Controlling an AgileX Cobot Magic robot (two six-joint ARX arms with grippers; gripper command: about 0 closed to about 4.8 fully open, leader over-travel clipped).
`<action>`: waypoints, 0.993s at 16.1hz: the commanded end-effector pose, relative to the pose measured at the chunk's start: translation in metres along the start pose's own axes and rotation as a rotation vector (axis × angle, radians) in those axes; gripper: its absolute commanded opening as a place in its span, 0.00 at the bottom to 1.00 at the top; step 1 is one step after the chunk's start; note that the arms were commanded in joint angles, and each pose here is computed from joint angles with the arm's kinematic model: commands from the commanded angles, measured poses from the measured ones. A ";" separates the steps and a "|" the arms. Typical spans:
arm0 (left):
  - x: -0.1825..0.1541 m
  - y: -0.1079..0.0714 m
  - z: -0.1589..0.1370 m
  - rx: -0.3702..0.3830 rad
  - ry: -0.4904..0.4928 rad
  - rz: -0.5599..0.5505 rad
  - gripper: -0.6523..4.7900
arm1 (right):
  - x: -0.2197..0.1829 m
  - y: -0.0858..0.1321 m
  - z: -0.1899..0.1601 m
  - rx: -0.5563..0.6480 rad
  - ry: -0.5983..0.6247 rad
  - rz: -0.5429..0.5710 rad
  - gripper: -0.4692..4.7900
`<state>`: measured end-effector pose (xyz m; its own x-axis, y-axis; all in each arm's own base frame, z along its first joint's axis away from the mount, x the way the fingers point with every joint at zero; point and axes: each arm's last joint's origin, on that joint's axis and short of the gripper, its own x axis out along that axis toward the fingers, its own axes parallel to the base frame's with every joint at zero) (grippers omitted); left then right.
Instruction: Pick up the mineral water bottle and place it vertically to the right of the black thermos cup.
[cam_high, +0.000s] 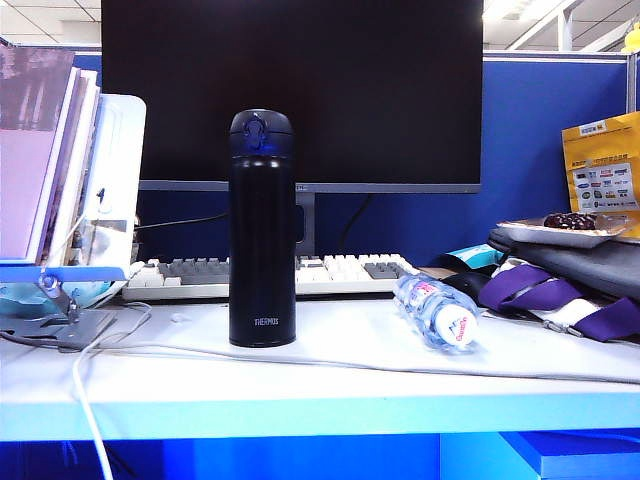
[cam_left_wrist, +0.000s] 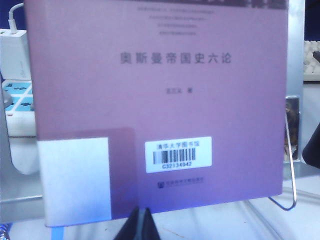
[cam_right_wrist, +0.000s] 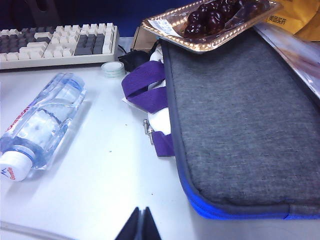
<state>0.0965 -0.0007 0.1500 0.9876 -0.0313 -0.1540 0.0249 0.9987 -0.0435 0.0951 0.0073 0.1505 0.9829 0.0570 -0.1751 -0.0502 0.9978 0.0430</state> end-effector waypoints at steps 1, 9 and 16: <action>0.000 0.000 -0.001 0.001 0.009 -0.004 0.11 | 0.000 0.000 0.003 0.056 -0.034 0.010 0.09; 0.000 0.000 -0.001 0.001 0.009 -0.004 0.11 | -0.032 0.004 0.093 0.172 -0.204 0.041 0.09; 0.000 0.000 -0.001 0.001 0.009 -0.004 0.11 | 0.045 0.027 0.182 0.502 0.392 0.543 0.09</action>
<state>0.0965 -0.0007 0.1500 0.9876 -0.0313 -0.1540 0.0248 0.9987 -0.0439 0.1647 0.0272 0.3163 0.7703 0.5219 -0.3663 -0.2883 0.7975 0.5300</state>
